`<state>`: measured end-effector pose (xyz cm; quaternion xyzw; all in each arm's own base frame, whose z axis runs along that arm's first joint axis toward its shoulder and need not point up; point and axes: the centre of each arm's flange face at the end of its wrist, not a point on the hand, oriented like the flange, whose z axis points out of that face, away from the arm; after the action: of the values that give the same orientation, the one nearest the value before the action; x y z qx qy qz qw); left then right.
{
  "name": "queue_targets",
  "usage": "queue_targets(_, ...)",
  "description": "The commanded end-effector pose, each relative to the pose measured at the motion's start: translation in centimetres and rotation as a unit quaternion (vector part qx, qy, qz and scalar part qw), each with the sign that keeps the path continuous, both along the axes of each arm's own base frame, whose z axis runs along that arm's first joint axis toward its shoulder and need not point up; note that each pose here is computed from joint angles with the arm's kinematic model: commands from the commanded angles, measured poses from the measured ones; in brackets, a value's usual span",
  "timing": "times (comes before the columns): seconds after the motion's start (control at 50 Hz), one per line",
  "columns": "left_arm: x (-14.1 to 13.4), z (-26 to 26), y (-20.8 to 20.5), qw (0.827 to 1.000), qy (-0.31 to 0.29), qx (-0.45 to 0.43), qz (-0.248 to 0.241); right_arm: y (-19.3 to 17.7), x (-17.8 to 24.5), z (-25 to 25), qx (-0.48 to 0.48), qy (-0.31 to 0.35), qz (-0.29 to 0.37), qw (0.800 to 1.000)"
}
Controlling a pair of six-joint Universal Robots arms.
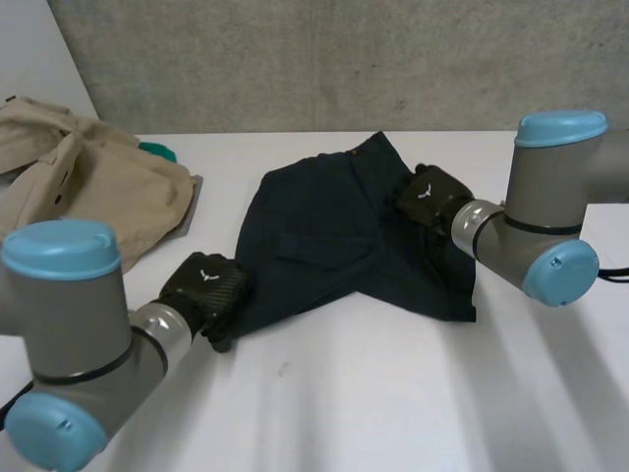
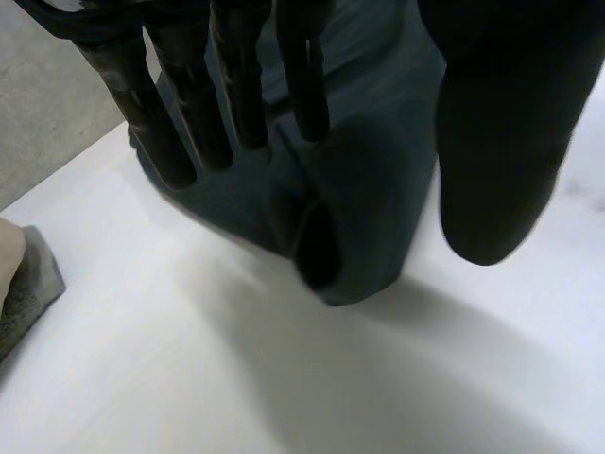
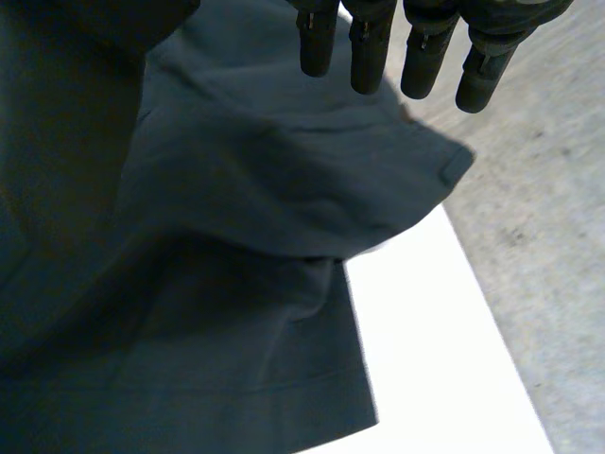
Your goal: Fold the laundry.
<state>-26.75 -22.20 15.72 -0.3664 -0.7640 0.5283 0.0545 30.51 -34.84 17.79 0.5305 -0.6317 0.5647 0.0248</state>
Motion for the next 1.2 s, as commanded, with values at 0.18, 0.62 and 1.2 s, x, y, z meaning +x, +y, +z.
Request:
queue_targets(0.18,-3.8,3.9,2.5,0.998,0.009,-0.045,-0.048,0.4,-3.8,2.9,0.005,-0.059,-0.055,0.997)
queue_targets(0.62,-13.5,7.1,18.6,0.962,0.160,-0.049,-0.218,-0.4,-8.2,4.2,0.022,-0.096,-0.117,0.988)
queue_targets(1.2,-1.9,3.8,-4.4,0.993,0.080,-0.066,-0.061,0.3,-7.0,1.9,0.044,-0.086,-0.098,0.990)
